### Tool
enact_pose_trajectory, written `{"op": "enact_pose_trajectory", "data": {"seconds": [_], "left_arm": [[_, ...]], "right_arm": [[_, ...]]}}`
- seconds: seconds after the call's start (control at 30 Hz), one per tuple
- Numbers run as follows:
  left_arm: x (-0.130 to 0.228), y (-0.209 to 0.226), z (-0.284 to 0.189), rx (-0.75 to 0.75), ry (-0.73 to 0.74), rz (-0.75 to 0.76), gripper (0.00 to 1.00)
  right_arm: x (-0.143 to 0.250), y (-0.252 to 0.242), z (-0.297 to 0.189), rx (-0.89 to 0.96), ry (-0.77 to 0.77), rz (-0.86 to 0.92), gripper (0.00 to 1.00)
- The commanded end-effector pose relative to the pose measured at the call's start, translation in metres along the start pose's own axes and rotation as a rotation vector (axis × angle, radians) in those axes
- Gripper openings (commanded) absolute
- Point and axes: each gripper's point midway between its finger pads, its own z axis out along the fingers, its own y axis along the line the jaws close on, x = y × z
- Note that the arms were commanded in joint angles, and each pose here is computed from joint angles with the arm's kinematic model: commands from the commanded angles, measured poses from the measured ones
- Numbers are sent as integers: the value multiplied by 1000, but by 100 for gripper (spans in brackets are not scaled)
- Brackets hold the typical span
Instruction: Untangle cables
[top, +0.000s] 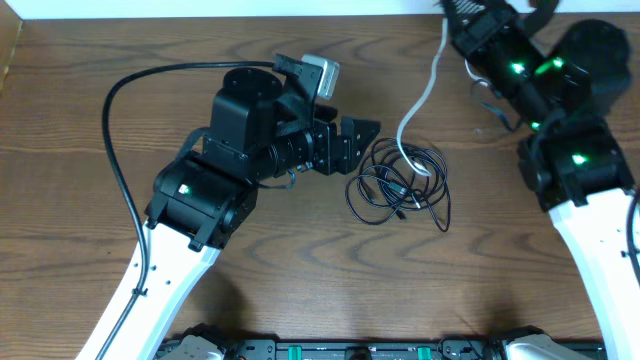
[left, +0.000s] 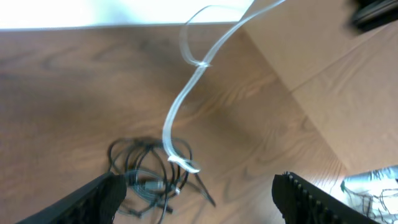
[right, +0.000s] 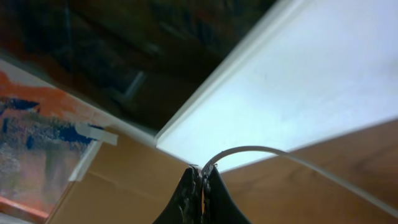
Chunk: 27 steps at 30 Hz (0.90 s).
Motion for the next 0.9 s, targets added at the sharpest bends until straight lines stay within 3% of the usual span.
{"op": "enact_pose_trajectory", "data": {"seconds": [0.0, 0.43, 0.73, 0.87], "left_arm": [[-10, -9, -4, 33, -39, 42, 81], [-44, -24, -8, 82, -177, 109, 81], [-48, -24, -8, 84, -195, 117, 80], [-46, -20, -1, 78, -181, 110, 68]], "right_arm": [[18, -1, 11, -8, 69, 162, 2], [71, 14, 21, -41, 254, 323, 2], [96, 24, 20, -51, 333, 350, 2], [111, 33, 13, -70, 435, 420, 2]]}}
